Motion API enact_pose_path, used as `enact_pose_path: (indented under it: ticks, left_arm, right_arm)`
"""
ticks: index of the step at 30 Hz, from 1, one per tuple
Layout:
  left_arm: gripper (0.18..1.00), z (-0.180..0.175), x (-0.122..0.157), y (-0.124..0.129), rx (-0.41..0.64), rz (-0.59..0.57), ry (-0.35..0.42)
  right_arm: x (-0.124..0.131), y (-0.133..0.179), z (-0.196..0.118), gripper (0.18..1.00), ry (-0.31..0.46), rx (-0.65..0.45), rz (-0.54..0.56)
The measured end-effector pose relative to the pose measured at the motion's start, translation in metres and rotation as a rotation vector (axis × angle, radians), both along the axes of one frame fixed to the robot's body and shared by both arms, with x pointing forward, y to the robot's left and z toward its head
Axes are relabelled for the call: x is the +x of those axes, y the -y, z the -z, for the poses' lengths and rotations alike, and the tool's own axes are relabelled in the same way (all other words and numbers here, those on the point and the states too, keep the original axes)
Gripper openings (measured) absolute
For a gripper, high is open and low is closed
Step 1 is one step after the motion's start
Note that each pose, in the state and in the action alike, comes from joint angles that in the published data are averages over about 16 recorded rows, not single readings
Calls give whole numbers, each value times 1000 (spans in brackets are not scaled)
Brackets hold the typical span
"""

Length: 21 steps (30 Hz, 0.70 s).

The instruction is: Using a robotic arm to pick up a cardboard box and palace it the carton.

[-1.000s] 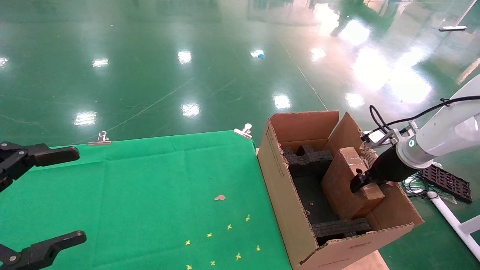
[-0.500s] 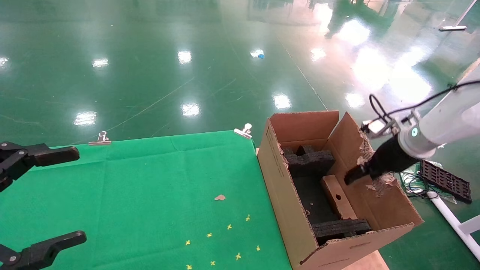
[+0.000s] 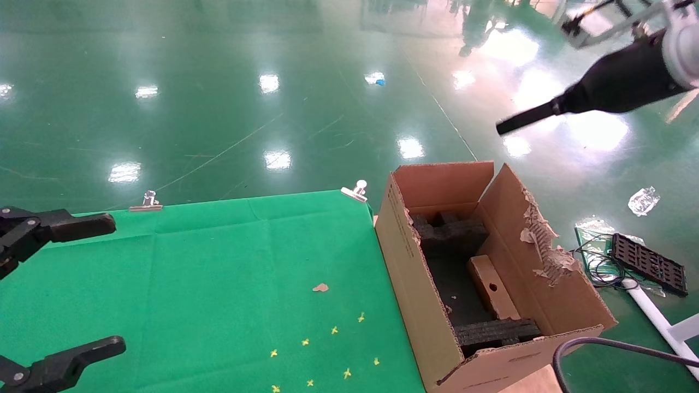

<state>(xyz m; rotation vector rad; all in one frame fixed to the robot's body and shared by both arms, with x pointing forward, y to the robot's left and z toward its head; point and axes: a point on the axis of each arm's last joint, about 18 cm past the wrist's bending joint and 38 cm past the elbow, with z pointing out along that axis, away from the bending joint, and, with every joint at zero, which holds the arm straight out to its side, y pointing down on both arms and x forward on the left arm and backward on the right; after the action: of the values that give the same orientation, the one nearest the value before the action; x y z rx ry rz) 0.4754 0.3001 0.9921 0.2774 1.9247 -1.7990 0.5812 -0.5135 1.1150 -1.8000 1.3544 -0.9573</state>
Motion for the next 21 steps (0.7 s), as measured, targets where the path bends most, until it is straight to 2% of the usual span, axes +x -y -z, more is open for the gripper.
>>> enact_pose_path:
  ticks: [4,8,21]
  left_arm:
    - [1001,0,0,0,0,0,0]
    - [1001,0,0,0,0,0,0]
    - [1001,0,0,0,0,0,0]
  right_arm:
    - [-4,-6,-13,977,64,-21,-66]
    - [-1,-16,-12,992,101,-34,-138]
    - [20,-84,29,1000,140,-13,-451]
